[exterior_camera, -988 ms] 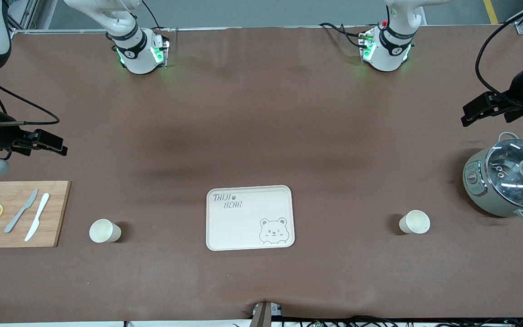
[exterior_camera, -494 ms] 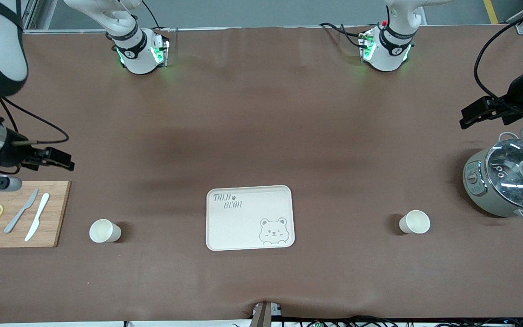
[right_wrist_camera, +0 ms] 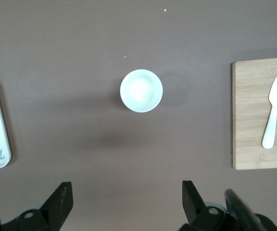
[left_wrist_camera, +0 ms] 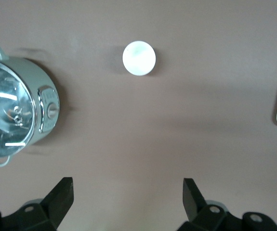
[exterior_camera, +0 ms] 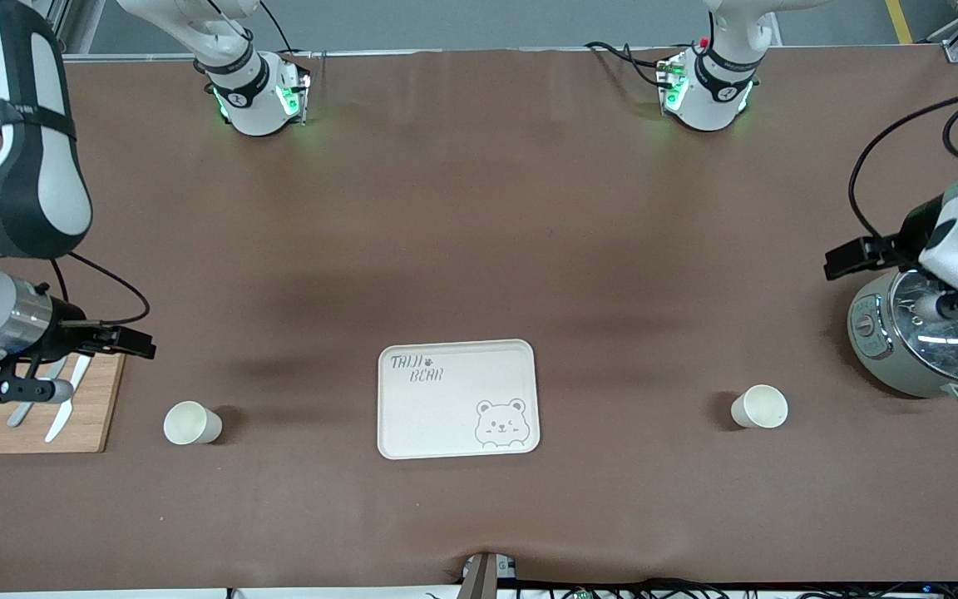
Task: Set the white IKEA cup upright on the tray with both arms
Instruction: 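Lower the right gripper to one cup while the left gripper lowers to the other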
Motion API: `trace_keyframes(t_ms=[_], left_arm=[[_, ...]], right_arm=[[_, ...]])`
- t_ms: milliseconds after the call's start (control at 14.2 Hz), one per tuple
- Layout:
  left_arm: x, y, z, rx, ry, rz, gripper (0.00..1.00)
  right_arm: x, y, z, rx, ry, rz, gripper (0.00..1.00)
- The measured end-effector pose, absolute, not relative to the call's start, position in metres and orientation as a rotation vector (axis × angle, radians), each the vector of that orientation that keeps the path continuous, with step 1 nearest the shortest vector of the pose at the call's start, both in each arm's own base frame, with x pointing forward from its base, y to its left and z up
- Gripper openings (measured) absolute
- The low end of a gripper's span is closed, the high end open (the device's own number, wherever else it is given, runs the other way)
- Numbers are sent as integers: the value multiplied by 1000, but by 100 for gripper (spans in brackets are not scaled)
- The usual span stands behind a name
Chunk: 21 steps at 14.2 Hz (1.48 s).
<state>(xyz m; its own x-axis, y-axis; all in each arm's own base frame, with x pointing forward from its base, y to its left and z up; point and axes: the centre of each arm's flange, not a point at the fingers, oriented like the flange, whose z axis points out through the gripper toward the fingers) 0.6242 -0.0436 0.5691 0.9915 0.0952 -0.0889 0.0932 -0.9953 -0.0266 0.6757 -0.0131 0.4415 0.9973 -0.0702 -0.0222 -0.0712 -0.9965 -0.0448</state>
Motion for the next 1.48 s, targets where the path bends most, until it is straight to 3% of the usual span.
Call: trace_keyframes(t_ms=[918,1482], left_arm=[[709,-12,396,-3149,-59,63,100],[732,-8,295,-3152,-32,19,100]], right_arm=[[714,-53,321,-3100,77,-87,100],[729,-52,296,-3099,74,-165,100]])
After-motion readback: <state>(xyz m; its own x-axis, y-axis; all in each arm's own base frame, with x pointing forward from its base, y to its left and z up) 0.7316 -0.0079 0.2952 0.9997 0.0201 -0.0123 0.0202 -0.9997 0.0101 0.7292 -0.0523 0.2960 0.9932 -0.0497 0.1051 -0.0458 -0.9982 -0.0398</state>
